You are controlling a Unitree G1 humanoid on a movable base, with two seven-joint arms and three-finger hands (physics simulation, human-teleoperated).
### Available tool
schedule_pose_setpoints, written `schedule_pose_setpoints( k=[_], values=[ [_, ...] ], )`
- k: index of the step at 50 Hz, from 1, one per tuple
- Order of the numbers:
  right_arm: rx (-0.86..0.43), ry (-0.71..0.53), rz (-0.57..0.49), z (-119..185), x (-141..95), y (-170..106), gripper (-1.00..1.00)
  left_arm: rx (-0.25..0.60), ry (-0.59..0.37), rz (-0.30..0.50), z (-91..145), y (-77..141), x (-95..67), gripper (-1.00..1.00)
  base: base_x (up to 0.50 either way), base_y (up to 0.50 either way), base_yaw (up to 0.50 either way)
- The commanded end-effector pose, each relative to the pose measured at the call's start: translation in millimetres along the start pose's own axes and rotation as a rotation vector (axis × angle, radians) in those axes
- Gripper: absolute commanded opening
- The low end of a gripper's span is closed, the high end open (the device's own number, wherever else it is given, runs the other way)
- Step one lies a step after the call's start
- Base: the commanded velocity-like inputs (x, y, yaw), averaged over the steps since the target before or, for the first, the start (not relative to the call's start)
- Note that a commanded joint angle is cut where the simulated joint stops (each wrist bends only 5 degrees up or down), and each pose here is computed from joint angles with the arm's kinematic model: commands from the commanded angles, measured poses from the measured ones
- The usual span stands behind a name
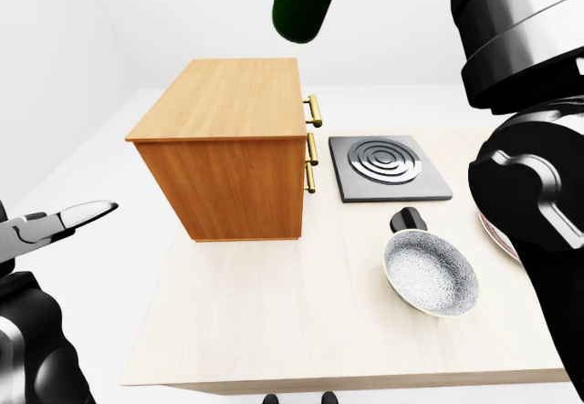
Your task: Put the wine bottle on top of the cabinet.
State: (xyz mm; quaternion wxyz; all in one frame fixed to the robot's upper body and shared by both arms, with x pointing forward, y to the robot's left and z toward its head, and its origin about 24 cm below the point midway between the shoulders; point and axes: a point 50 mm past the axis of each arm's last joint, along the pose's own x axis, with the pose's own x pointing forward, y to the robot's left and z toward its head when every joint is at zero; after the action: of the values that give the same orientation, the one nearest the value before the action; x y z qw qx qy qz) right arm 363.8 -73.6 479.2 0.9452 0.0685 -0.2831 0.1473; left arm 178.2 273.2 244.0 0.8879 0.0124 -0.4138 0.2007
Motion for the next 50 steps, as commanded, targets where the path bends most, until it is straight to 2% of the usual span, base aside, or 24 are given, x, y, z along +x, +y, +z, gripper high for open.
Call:
schedule_pose_setpoints(
  k=[1,21,40,50],
  values=[
    [0.035,-0.016,0.033,1.2,-0.1,2.4,-0.93,0.002,0.005,0.0,-1.3,-0.2,-0.2,1.0,0.0,0.0,0.0],
    [0.043,0.003,0.061,-7.5,-0.5,3.0,-0.93,0.003,0.007,0.001,-1.9,0.1,0.0,1.0,0.0,0.0,0.0],
    [-0.015,0.02,0.18,-13.5,-0.4,19.4,-0.93,0.005,0.015,0.001,-3.2,0.6,-0.7,1.0,0.0,0.0,0.0],
    [-0.024,0.032,0.201,-18.0,-0.7,22.9,-0.93,0.007,0.017,0.0,-3.9,0.4,-0.9,1.0,0.0,0.0,0.0]
  ],
)
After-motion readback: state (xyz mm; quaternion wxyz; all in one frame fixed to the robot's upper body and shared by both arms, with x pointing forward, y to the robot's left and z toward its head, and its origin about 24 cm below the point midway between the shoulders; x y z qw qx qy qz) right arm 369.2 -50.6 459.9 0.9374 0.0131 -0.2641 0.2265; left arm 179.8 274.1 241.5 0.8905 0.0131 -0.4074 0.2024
